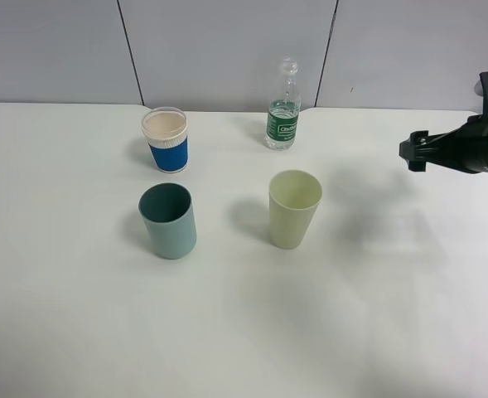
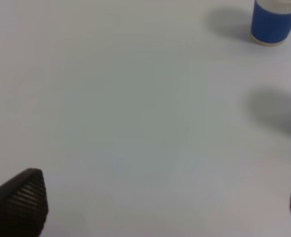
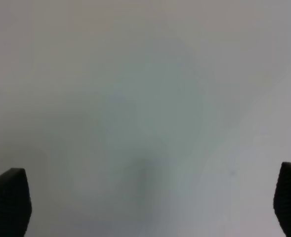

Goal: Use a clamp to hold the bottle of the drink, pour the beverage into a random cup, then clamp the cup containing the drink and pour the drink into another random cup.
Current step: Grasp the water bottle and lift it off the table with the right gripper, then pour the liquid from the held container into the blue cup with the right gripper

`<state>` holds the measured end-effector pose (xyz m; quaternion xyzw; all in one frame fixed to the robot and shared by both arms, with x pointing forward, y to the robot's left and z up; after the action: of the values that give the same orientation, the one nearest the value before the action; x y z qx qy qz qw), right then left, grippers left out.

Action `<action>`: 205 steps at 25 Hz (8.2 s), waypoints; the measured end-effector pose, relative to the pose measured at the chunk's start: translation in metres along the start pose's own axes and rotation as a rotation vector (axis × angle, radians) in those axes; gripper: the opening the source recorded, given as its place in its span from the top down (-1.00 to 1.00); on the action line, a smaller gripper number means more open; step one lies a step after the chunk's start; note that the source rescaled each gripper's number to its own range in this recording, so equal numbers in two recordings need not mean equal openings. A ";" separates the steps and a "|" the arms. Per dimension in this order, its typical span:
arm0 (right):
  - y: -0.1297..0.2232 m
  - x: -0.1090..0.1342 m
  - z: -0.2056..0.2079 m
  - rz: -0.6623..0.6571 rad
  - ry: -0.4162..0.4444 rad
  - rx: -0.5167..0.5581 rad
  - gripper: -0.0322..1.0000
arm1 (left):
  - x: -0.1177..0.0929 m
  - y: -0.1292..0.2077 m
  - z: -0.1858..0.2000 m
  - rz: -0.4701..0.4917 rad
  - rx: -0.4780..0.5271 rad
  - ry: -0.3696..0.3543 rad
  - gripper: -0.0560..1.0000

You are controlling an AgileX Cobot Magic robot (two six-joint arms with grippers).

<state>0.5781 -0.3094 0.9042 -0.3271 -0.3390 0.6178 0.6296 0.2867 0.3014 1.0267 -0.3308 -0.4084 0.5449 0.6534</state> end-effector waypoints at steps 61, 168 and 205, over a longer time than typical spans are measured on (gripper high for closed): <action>-0.027 0.172 -0.153 0.321 -0.583 -0.219 -0.67 | 0.000 0.000 0.000 0.000 0.000 0.000 -1.00; -0.074 0.301 -0.058 0.999 -0.345 -0.103 0.92 | 0.000 0.000 0.000 0.000 0.000 0.000 -1.00; -0.081 0.315 -0.070 1.253 -0.062 -0.087 0.92 | 0.000 0.000 0.000 0.000 0.000 -0.001 -1.00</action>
<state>0.6838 0.0037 0.9397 -0.4709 -0.1261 0.8643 0.1239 0.2867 0.3015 1.0267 -0.3304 -0.4087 0.5449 0.6533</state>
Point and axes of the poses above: a point on each arm's last joint axis where the gripper is mounted, z pointing back along that axis away from the gripper, x along the wrist's bending axis when the last joint is at zero, y = z × x, the point moved 6 cm from there along -z, pointing out along that axis toward the gripper, and after that the axes turned 8 degrees about -z, right-handed, at the moved point
